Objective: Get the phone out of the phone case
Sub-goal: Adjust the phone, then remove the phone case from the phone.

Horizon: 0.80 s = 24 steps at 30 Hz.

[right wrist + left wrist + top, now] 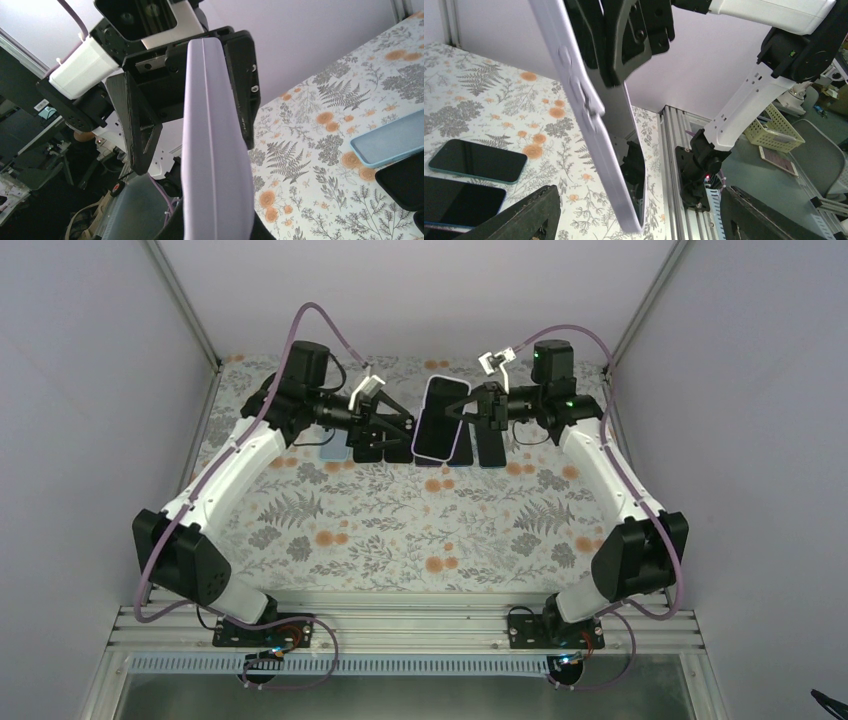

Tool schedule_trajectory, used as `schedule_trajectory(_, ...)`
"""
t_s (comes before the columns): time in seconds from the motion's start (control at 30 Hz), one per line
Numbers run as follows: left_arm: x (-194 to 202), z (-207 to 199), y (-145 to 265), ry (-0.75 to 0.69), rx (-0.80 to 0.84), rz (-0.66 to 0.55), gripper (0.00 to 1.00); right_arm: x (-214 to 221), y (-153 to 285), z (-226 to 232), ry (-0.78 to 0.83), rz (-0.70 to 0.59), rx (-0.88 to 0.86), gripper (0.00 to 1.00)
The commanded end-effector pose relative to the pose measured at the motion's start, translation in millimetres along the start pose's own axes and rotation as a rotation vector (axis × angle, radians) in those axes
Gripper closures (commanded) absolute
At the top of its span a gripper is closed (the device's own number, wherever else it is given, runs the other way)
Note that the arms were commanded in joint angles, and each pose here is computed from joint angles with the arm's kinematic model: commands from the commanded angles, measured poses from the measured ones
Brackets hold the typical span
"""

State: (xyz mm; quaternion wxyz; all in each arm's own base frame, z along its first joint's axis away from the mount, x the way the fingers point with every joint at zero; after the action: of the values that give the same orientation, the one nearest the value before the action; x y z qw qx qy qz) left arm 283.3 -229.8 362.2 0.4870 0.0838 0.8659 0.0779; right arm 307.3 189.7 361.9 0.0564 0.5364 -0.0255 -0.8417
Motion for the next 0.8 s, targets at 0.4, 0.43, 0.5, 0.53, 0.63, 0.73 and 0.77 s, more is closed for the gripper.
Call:
schedule_trajectory(0.4, 37.8, -6.0, -15.1, -0.006, 0.036, 0.050, 0.30, -30.7, 12.8, 47.1, 0.116, -0.046, -0.095, 0.96)
schedule_trajectory(0.43, 39.1, -6.5, -17.5, -0.004, 0.040, 0.056, 0.31, -30.5, 12.8, 47.5, 0.116, -0.046, -0.093, 0.96)
schedule_trajectory(0.5, 39.4, -5.9, -19.4, 0.007, 0.050, 0.058, 0.35, -29.8, 12.9, 47.4, 0.113, -0.046, -0.090, 0.96)
schedule_trajectory(0.53, 38.2, -6.2, -19.2, 0.005, 0.052, 0.056, 0.37, -29.3, 13.0, 47.9, 0.114, -0.046, -0.088, 0.96)
schedule_trajectory(0.63, 36.2, -7.3, -19.4, -0.002, 0.057, 0.052, 0.41, -28.4, 13.3, 48.1, 0.114, -0.047, -0.084, 0.96)
schedule_trajectory(0.73, 36.0, -8.6, -18.7, -0.006, 0.064, 0.050, 0.45, -27.4, 13.1, 46.7, 0.111, -0.046, -0.079, 0.96)
schedule_trajectory(0.77, 35.9, -8.6, -18.7, -0.006, 0.064, 0.050, 0.46, -27.1, 13.0, 46.3, 0.112, -0.046, -0.077, 0.96)
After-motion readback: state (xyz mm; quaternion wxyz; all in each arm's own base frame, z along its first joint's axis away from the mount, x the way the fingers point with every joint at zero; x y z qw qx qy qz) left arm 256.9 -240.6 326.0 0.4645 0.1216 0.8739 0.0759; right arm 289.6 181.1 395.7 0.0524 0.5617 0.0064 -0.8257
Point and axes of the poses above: each gripper's point midway between its finger pads, its own y axis back along the fingers, its own z axis along the line the jaws close on, x = y × z, the point moved 6 cm from there along y, back along the fingers, and after that the axes turned 10 degrees about y, right-handed, at the moved point
